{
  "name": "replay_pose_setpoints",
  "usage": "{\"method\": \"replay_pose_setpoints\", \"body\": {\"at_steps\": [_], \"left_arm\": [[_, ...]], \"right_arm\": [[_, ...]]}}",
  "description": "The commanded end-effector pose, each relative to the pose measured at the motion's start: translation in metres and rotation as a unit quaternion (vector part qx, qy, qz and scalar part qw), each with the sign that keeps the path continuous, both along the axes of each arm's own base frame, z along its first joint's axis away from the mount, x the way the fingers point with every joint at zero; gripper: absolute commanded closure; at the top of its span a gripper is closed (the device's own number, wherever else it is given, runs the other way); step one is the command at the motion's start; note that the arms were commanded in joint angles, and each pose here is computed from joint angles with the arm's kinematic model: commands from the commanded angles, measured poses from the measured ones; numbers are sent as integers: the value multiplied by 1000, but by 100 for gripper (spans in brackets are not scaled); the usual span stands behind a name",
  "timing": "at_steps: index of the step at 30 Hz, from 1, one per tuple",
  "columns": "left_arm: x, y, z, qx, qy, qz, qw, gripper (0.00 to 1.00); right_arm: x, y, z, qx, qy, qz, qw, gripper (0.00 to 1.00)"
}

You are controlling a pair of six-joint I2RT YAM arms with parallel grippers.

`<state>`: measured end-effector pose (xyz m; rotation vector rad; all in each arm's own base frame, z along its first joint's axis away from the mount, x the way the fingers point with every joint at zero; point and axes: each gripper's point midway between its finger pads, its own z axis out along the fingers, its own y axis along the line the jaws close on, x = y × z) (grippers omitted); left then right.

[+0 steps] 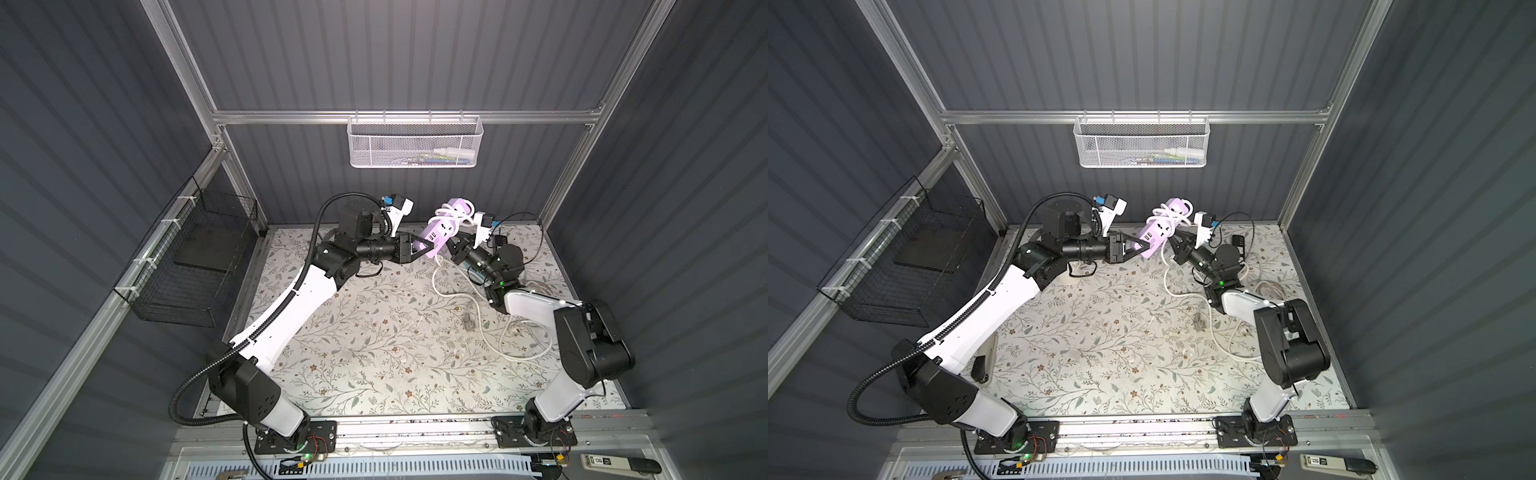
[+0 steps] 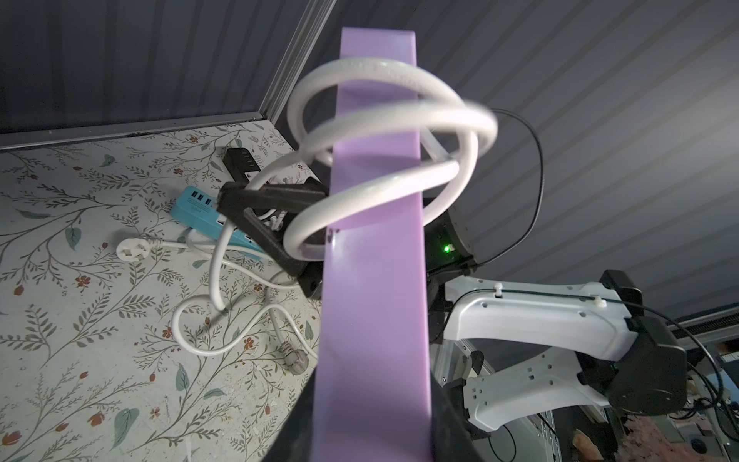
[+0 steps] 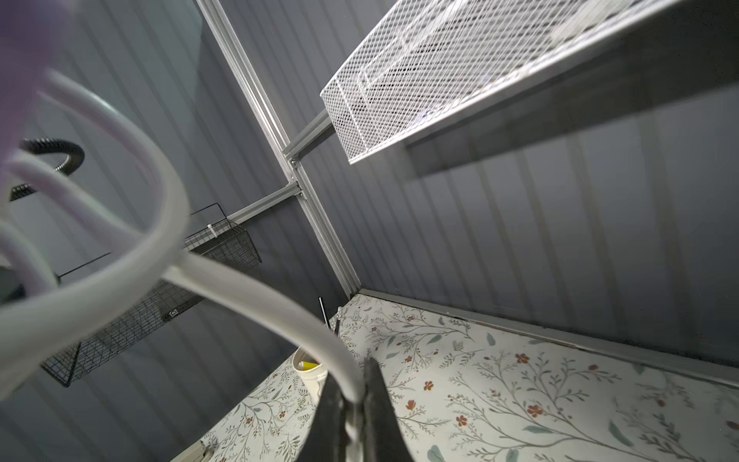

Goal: Unwrap the cord wrapped around the power strip
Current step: Unwrap the power cord from the power strip.

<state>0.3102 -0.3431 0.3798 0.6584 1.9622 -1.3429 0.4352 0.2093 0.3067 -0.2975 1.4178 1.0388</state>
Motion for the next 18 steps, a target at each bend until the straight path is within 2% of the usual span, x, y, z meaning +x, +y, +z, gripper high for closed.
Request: {"method": "replay_pose_setpoints", "body": {"at_steps": [1, 6, 10, 18], "left_arm": [[-14, 3, 20, -23, -25, -22, 999, 100], [-17, 6, 4, -7, -13, -21, 1000, 100], [-14, 10, -3, 8, -18, -9, 1000, 100], [8, 23, -13, 35, -34, 34, 998, 100]], "right_arm": [[5, -9, 8, -43, 14, -1, 999, 100], [10, -32, 37, -59, 1, -18, 998, 100], [1, -54, 50, -62, -3, -38, 997, 100], [-24, -98, 44, -73, 28, -96, 992, 100]]}}
